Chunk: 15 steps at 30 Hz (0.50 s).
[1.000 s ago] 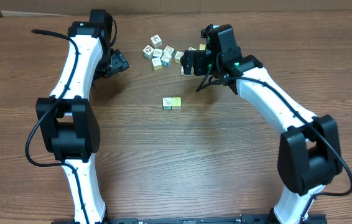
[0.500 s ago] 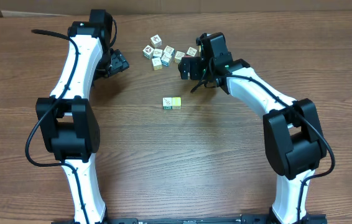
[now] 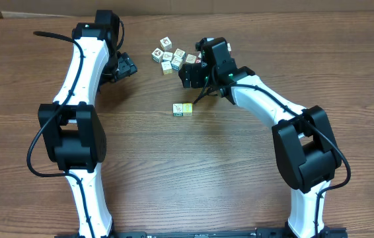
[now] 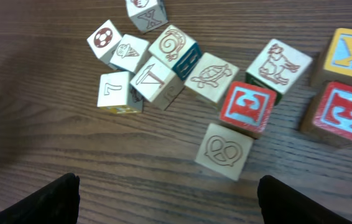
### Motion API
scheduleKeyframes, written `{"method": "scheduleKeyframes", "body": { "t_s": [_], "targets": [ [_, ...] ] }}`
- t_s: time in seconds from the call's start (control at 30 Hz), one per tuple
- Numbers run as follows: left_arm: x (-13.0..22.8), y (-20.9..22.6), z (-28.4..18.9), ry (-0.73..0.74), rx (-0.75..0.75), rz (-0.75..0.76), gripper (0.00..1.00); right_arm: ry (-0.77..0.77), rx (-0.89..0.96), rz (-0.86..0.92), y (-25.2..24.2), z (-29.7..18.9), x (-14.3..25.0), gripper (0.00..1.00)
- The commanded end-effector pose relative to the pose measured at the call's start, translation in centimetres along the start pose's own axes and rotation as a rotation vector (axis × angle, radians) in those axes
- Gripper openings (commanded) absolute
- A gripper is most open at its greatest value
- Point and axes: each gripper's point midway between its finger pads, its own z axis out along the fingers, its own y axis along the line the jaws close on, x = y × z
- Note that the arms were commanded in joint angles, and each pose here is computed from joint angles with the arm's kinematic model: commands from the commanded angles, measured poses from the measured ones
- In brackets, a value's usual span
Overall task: Form a horizontal line
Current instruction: 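Lower the right gripper onto the pretzel block at the cluster's bottom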
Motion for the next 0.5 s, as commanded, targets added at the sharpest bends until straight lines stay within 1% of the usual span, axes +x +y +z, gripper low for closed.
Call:
{"method": "scheduleKeyframes", "body": {
  "t_s": [0.0, 0.27, 0.47],
  "targets": [
    [-0.3, -0.3, 0.0, -0.010, 0.003, 0.010, 1.00, -0.024, 0.021, -0.006, 0.0, -0.1, -0.6, 0.88],
    [-0.3, -0.3, 0.0, -0.010, 0.003, 0.010, 0.99, -0.023, 0.020, -0.008, 0.0, 0.3, -0.4, 0.88],
    [-0.3, -0.3, 0.0, -0.010, 0.003, 0.010, 1.00, -0.003, 0.032, -0.006, -0.7, 2.0, 0.7, 0.88]
  ]
}}
